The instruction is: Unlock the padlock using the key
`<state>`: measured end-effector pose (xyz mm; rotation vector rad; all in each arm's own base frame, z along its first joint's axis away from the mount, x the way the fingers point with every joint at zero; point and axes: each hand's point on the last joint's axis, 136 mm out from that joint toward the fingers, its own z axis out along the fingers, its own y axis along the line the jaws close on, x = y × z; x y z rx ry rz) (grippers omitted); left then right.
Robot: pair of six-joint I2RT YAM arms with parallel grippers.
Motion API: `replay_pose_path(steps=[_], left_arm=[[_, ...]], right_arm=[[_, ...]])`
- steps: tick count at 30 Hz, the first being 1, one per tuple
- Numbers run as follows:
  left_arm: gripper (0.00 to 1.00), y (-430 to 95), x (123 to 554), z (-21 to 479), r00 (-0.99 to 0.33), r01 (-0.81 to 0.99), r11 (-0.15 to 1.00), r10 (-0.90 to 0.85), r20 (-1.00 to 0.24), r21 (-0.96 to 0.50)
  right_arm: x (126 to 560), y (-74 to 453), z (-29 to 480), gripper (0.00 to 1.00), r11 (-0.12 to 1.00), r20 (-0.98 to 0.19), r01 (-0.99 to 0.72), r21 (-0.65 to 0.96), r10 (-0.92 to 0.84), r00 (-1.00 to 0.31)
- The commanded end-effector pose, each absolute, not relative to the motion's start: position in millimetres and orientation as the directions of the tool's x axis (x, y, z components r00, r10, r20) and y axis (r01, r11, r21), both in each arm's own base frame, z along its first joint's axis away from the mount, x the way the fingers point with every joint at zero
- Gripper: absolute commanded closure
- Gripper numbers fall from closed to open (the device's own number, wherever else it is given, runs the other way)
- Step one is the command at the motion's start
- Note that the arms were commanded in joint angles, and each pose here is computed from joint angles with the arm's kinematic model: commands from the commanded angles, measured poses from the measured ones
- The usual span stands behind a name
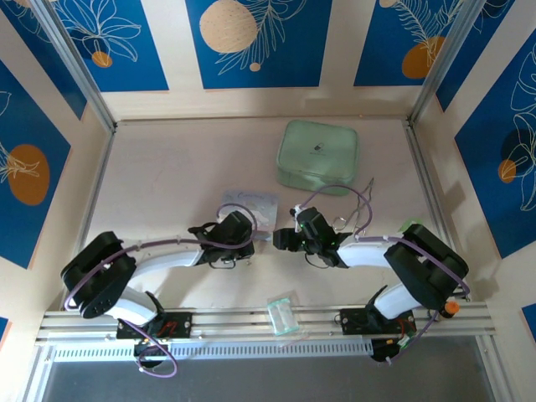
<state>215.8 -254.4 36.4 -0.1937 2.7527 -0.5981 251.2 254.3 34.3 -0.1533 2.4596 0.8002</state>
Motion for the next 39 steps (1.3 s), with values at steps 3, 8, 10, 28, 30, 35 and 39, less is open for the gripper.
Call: replay_pose_path(steps=[3, 8, 10, 28, 30, 35, 39], left_arm=[[1.00, -233.4, 212.5, 22.9, -0.953, -0.030, 0.957, -0.115, -0.280, -0.289], [1.00, -222.9, 217.4, 19.6, -0.950, -0.018, 0.980, -0.079, -0.301, -0.199], [1.00, -220.7, 218.5, 17.5, -0.951, -0.011, 0.985, -0.064, -0.303, -0.173], [0.92, -201.7, 223.1, 7.6, -0.944, -0.005, 1.000, -0.005, -0.330, -0.001], [0.89, -199.9, 223.4, 8.7, -0.941, -0.003, 1.000, 0.005, -0.337, 0.024], [0.86, -196.4, 223.4, 11.7, -0.931, -0.003, 0.998, 0.022, -0.365, 0.069], [0.82, -201.9, 221.2, 10.4, -0.928, 0.009, 0.998, 0.030, -0.372, 0.058]], right_arm=[[260.9, 274.2, 51.2, 0.43, 0.817, -0.605, -0.321, 0.479, 0.042, -0.795], [255.5, 280.8, 51.6, 0.41, 0.803, -0.618, -0.341, 0.488, 0.042, -0.785], [255.8, 282.1, 50.3, 0.41, 0.804, -0.615, -0.343, 0.486, 0.036, -0.787], [248.4, 290.7, 35.9, 0.41, 0.798, -0.579, -0.331, 0.503, 0.027, -0.815], [247.5, 289.3, 34.2, 0.41, 0.801, -0.576, -0.327, 0.501, 0.026, -0.817], [247.0, 284.8, 30.0, 0.41, 0.812, -0.568, -0.310, 0.495, 0.032, -0.823], [246.9, 280.3, 26.9, 0.41, 0.824, -0.561, -0.286, 0.489, 0.046, -0.826]])
